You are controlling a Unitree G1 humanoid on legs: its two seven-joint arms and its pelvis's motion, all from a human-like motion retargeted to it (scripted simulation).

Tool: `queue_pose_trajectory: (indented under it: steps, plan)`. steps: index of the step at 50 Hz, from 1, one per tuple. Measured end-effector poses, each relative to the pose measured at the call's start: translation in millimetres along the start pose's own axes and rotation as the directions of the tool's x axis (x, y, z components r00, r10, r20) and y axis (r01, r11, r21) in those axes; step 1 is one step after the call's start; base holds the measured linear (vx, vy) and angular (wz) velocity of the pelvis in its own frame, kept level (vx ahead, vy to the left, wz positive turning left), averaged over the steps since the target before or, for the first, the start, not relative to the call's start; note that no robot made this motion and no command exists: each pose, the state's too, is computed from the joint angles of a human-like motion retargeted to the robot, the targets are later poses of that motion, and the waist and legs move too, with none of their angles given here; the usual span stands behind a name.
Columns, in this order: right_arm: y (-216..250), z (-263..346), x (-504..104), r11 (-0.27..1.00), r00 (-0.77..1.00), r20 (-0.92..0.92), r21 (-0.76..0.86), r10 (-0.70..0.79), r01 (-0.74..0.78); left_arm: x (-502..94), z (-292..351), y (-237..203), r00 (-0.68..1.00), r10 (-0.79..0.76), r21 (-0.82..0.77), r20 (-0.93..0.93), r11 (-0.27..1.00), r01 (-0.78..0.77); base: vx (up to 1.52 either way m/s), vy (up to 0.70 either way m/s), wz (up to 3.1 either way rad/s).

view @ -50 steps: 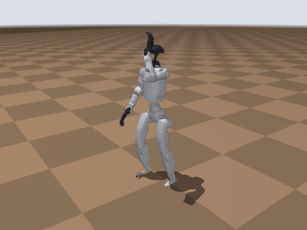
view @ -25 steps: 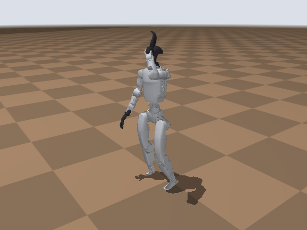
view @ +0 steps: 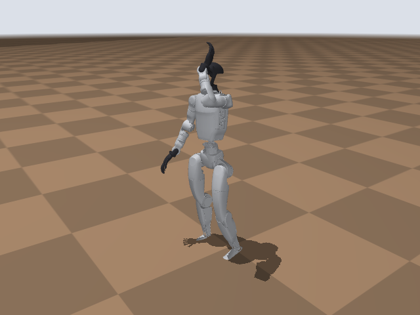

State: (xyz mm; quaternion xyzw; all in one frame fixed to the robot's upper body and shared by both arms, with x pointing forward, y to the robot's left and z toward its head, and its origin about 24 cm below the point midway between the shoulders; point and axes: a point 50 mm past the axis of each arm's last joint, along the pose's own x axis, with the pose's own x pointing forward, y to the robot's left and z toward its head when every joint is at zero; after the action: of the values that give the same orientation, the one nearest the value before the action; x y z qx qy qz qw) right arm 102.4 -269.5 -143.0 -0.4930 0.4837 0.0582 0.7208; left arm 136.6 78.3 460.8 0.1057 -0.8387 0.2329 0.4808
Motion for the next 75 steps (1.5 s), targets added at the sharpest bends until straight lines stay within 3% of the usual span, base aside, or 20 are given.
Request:
queue_pose_trajectory:
  steps: [45, 75]
  plan:
    - [1.7, -4.0, -4.8, 0.986, 0.989, 0.023, -0.078, -0.144, 0.145, 0.4, 7.3, -9.7, 0.994, 0.103, 0.036, 0.04, 0.994, -0.104, 0.0, 0.0, 0.0]
    - [17.3, -12.0, -12.4, 0.984, 0.991, 0.018, -0.122, -0.132, 0.134, -2.4, -1.0, -2.0, 0.986, 0.169, 0.042, -0.006, 0.985, -0.168, 0.0, -0.01, 0.1]
